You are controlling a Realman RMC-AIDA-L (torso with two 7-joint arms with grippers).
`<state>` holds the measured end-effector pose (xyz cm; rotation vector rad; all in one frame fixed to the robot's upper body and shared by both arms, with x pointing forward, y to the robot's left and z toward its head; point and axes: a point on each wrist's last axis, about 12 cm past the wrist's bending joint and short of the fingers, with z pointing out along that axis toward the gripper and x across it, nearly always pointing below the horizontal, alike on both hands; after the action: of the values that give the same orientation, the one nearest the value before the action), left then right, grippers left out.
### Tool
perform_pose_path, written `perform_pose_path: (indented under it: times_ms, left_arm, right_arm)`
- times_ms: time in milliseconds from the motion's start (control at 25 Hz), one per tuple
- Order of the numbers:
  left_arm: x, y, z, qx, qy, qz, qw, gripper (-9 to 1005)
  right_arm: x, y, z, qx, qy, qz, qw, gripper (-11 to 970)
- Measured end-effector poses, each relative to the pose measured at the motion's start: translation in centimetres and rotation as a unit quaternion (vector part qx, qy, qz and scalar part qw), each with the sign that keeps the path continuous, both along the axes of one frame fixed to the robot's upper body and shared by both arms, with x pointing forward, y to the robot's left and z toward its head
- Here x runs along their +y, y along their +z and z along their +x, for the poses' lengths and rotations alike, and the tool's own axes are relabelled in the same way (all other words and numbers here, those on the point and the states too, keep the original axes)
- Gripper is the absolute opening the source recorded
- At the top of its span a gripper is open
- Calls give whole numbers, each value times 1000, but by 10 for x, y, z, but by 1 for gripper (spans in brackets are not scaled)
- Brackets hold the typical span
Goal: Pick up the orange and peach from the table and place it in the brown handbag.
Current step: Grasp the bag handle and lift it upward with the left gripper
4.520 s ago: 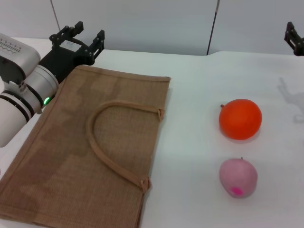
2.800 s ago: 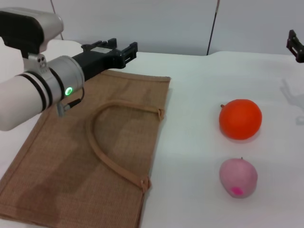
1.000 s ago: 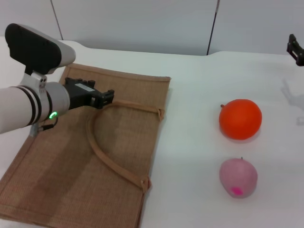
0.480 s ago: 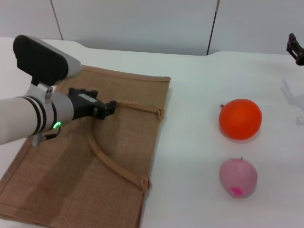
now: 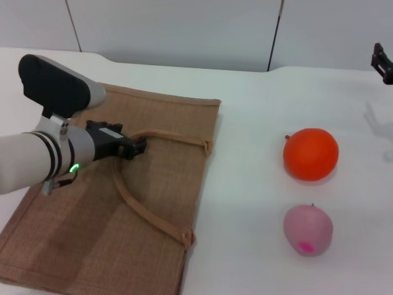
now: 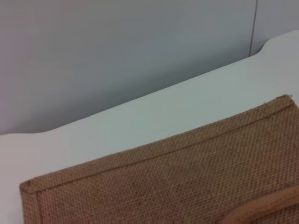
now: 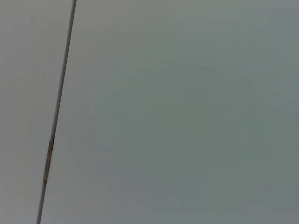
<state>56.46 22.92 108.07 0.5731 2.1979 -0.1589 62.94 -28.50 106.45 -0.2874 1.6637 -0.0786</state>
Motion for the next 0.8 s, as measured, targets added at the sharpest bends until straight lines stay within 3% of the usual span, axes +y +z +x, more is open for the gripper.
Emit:
perform_pose_path:
  times_ms: [800]
  left_arm:
    - [-8,-10,3,3,14,8,1000,456]
  right_arm:
    - [0,0,0,0,0,0,1000,772]
